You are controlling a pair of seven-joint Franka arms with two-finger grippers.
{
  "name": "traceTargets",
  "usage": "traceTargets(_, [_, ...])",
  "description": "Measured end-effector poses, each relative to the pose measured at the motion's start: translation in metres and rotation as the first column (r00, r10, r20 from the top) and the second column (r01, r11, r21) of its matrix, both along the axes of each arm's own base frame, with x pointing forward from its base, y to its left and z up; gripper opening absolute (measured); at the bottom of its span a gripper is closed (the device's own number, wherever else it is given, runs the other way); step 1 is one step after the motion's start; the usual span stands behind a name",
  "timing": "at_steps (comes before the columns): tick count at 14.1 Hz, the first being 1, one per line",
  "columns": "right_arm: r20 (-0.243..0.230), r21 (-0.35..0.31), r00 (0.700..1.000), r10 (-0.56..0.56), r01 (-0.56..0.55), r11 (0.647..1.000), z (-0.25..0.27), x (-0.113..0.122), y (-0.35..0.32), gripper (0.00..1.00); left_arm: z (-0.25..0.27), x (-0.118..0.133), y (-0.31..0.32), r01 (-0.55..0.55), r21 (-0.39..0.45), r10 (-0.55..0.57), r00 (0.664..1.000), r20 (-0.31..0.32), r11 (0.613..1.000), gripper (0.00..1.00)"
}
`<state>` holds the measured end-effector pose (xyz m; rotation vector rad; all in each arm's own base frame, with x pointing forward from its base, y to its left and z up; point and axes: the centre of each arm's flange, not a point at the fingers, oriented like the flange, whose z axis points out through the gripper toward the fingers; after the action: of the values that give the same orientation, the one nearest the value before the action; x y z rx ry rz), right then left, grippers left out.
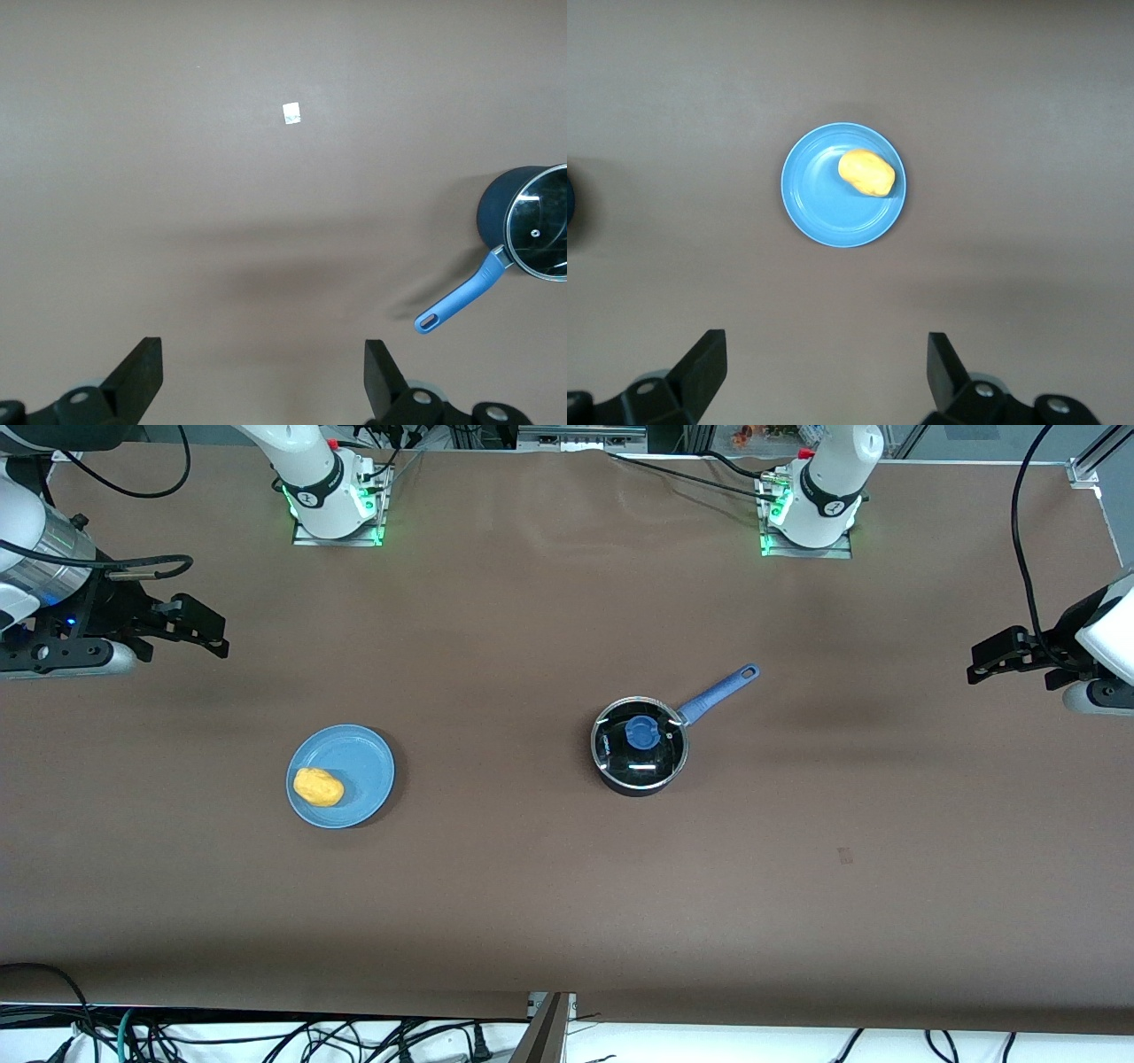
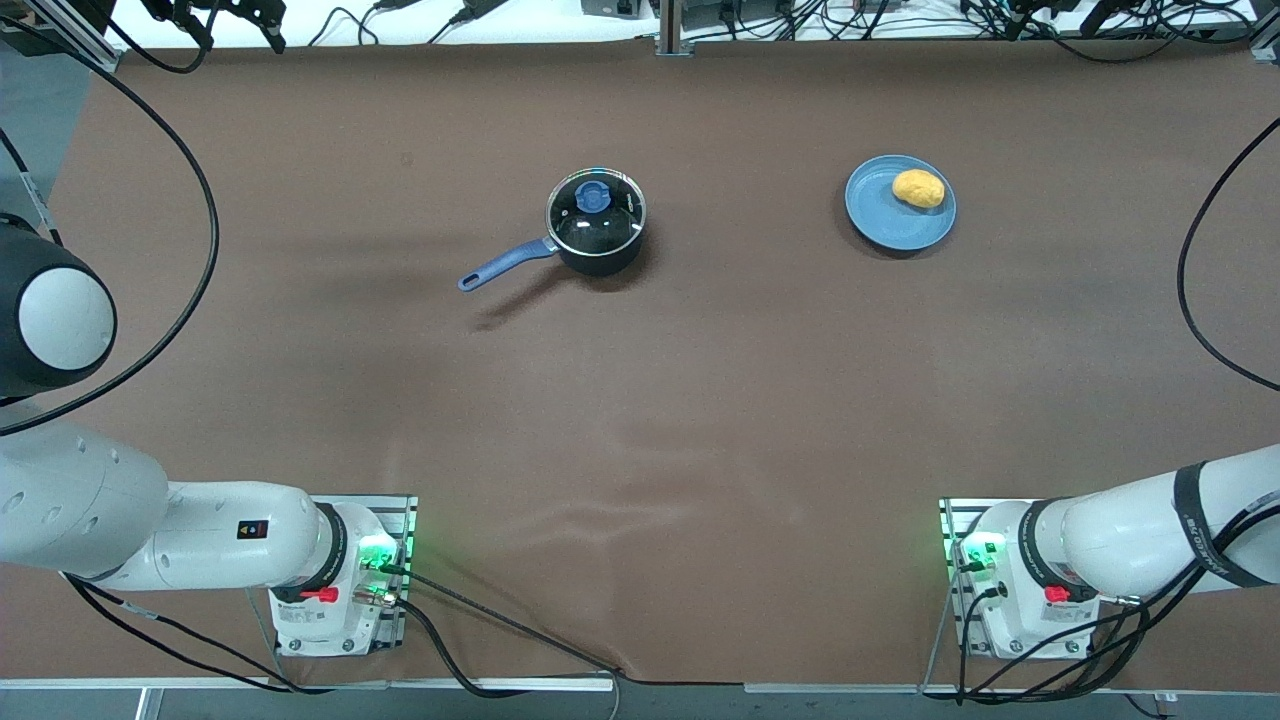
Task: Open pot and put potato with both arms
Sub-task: 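Move the left gripper toward the glass lid on the black saucepan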
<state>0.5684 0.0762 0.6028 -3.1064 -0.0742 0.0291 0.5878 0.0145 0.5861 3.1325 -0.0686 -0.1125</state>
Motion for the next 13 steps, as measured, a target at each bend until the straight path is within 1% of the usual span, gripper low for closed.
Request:
traceTargets(8, [0.002, -0.016, 1.000, 0.001, -0.001, 1.000, 0.000, 0.000, -0.001, 1.00, -0.004, 0.002, -0.005, 0.009, -0.003, -0.009, 1.000, -0.007, 1.000, 1.00])
traceTargets(10, [0.001, -0.016, 1.000, 0.002, -0.002, 1.000, 0.000, 0.000, -0.001, 1.00, -0.005, 0.003, -0.020, -0.006, -0.027, 0.006, 1.000, -0.007, 1.000, 1.00])
traceTargets(11, [0.000, -0.016, 1.000, 0.001, -0.001, 1.000, 0.000, 0.000, -0.001, 1.00, -0.008, 0.005, -0.033, -0.031, -0.043, 0.031, 0.999, -0.008, 0.999, 1.00])
traceTargets(13, [0.000, -0.016, 1.000, 0.001, -0.001, 1.000, 0.000, 0.000, -0.001, 1.00, -0.024, 0.013, -0.072, -0.086, -0.042, 0.086, 0.996, -0.013, 0.995, 1.00])
